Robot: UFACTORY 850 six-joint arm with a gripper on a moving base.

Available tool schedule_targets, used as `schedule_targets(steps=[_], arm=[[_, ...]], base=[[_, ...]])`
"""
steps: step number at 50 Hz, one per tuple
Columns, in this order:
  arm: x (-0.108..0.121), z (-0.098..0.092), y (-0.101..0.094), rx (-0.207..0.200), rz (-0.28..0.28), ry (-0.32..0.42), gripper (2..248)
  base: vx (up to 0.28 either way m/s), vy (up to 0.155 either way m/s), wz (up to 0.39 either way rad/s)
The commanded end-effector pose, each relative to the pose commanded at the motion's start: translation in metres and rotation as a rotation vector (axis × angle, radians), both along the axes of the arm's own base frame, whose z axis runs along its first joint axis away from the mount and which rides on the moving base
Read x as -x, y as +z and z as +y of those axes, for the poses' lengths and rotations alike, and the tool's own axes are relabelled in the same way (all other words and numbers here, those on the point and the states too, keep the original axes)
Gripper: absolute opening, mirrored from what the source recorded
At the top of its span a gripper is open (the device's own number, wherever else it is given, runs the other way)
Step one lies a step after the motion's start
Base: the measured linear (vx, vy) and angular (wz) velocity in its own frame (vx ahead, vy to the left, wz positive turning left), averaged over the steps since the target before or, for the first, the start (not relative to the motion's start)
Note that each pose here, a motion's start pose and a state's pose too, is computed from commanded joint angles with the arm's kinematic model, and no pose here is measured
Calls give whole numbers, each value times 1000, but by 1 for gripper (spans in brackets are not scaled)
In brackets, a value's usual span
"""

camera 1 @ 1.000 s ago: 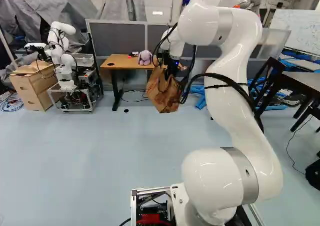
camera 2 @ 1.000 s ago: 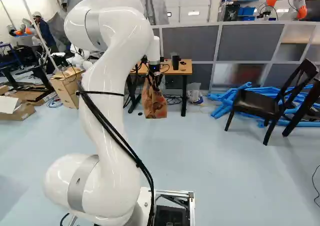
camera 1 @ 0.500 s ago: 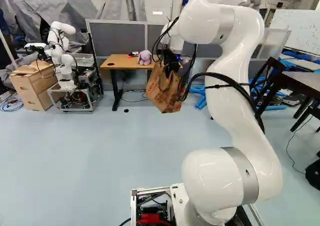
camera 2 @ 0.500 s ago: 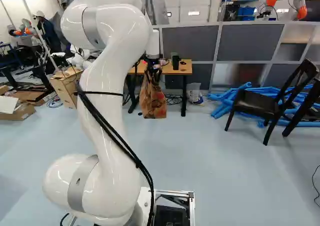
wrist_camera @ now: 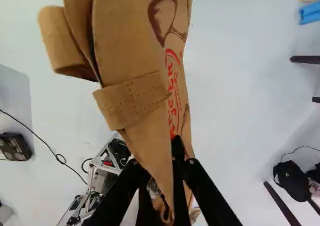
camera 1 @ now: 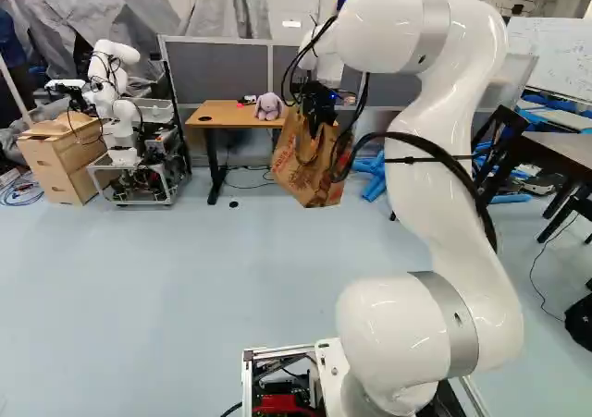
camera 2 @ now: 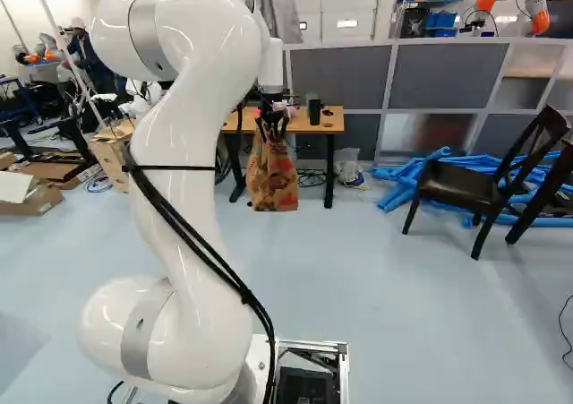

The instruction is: Pick up the bag on the ground and place it on the table

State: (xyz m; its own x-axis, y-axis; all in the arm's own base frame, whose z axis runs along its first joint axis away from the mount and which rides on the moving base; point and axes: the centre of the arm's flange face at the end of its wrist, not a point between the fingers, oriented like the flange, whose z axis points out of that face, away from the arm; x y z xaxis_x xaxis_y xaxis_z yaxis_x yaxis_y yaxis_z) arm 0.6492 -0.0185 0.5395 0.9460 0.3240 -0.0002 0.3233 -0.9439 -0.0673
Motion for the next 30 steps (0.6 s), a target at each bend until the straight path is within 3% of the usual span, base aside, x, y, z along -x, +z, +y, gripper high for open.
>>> schedule_targets(steps=[30], arm=[[17,1,47,2,-66,0,25]], base=[[0,0,0]])
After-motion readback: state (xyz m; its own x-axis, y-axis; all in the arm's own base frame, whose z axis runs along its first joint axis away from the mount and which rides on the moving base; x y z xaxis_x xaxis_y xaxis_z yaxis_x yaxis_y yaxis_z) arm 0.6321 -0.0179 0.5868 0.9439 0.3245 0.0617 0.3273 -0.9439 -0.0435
